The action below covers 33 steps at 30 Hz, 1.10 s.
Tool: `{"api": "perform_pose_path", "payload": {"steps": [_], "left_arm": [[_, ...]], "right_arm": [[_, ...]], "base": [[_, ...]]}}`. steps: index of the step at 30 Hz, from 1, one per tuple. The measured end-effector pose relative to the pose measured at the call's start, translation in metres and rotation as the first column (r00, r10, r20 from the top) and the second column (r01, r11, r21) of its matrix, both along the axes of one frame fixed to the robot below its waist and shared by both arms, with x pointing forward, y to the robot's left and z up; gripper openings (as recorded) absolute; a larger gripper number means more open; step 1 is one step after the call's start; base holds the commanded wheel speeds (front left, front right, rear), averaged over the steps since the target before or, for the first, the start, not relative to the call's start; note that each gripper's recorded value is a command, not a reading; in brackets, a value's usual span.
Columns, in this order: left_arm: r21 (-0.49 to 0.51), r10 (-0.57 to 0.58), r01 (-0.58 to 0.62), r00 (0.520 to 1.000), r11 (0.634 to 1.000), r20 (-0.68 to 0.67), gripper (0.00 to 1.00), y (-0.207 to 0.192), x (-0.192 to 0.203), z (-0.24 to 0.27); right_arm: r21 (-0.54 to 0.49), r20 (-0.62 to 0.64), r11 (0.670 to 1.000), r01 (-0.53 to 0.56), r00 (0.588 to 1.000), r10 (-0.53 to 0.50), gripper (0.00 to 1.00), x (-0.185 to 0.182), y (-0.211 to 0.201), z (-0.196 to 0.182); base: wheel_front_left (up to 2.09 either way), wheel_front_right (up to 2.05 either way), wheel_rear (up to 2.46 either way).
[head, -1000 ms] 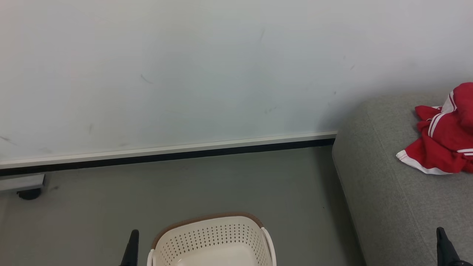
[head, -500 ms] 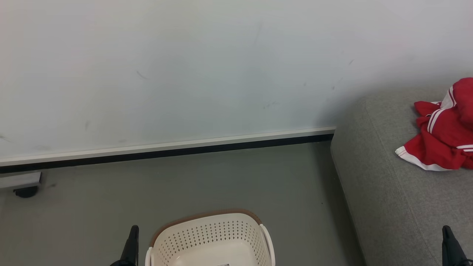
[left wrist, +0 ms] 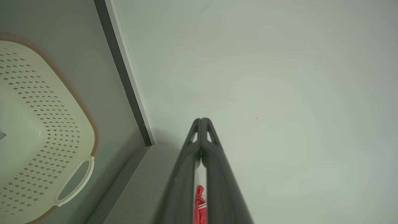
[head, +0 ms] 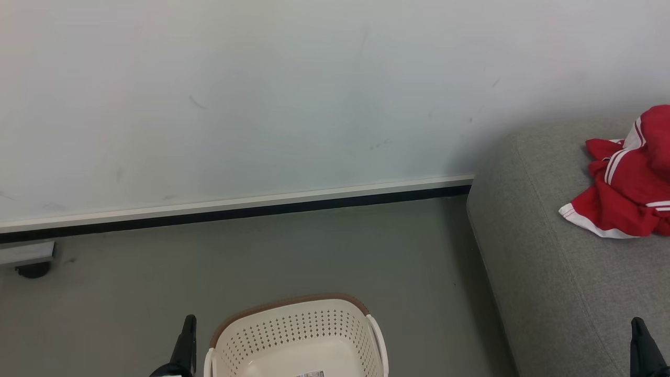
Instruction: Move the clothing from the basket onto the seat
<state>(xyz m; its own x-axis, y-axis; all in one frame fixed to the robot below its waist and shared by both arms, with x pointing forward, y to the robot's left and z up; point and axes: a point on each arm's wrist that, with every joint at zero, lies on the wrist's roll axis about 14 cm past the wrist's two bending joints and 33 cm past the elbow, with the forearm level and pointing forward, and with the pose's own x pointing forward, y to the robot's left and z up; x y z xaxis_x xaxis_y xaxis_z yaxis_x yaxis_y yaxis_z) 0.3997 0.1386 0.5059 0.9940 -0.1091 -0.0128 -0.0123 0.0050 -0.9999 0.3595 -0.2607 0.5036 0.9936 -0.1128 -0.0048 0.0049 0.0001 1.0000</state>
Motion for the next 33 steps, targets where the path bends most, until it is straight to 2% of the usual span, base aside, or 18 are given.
{"api": "perform_pose_path", "payload": {"steps": [33], "left_arm": [[-0.001,-0.001,0.001,1.000,1.000,0.000,0.00,-0.0004,0.0000,0.0001]], "right_arm": [[0.003,-0.001,1.000,-0.002,1.000,0.002,0.00,-0.0005,-0.0002,-0.0006]], "base": [[0.00,0.00,0.00]]}}
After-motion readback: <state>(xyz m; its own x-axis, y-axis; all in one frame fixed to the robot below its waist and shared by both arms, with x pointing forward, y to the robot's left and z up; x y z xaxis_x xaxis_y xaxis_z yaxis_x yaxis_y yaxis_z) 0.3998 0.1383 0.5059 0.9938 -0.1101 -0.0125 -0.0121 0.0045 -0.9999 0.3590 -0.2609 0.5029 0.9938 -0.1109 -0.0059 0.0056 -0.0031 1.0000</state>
